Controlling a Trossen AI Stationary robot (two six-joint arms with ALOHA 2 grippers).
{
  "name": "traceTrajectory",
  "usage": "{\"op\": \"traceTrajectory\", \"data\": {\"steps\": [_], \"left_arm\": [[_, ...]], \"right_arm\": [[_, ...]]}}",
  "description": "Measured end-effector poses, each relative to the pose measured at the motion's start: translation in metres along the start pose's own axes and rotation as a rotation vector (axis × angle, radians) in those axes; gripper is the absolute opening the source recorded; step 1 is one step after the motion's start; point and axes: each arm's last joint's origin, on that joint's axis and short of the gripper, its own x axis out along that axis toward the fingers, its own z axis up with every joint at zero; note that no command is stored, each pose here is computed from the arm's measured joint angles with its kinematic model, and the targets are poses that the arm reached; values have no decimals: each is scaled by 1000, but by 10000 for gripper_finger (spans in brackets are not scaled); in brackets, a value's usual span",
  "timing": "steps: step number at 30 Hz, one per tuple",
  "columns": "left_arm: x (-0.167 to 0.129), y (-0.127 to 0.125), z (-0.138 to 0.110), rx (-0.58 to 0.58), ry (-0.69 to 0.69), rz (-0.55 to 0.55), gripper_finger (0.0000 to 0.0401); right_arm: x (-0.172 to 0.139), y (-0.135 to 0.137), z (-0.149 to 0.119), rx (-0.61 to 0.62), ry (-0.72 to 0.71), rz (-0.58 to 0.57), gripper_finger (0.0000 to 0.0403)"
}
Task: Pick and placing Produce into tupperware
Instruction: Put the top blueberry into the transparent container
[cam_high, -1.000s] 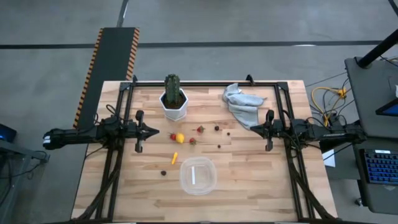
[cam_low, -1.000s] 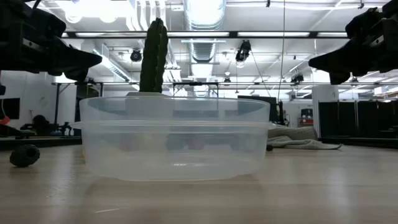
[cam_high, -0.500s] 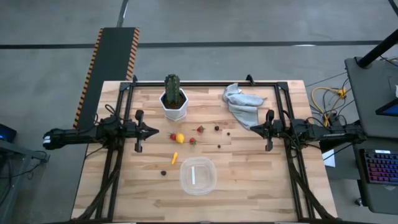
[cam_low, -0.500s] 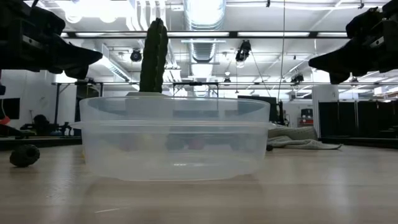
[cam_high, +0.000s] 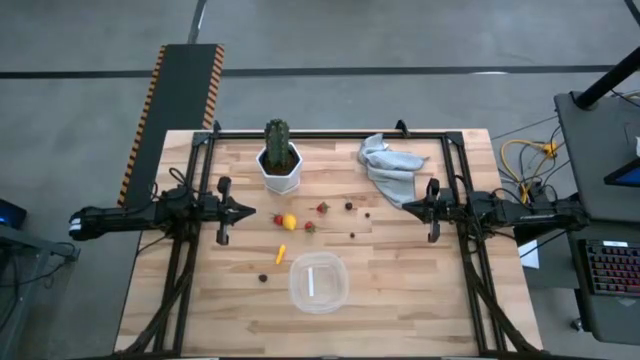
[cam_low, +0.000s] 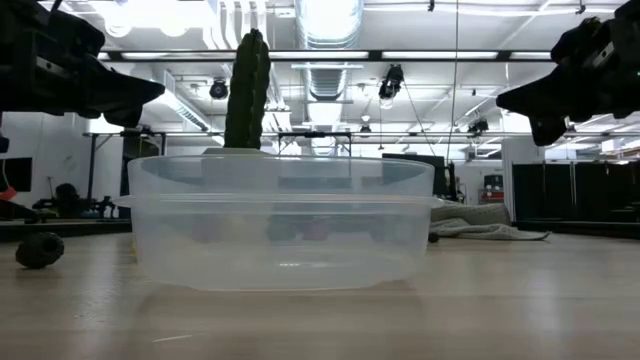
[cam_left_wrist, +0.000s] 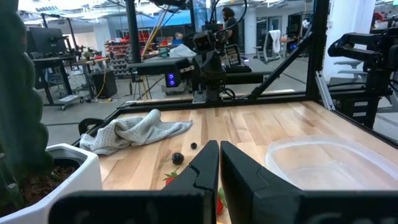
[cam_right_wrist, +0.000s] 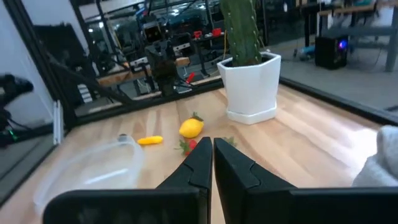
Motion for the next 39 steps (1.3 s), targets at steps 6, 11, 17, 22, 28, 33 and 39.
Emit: {"op": "traceTrajectory", "data": {"steps": [6, 11, 17, 22, 28, 33, 39], "left_arm": [[0, 0, 0, 0, 2, 0, 0], [0, 0, 0, 3, 1, 1, 0], [0, 0, 0, 3, 0, 4, 0], [0, 0, 0, 3, 1, 5, 0], [0, 0, 0, 3, 1, 11, 0], [0, 1, 2, 5, -17, 25, 0], [0, 3, 6, 9, -51, 98, 0]], "right_arm": [[0, 0, 0, -42, 0, 0, 9], [0, 0, 1, -191, -16, 0, 9], [0, -1, 1, -173, -15, -26, 13], [5, -2, -6, -202, 69, -62, 58], [13, -5, -20, -194, 213, -143, 141], [20, -6, -26, -226, 272, -168, 181], [30, -5, -25, -225, 232, -193, 221]]}}
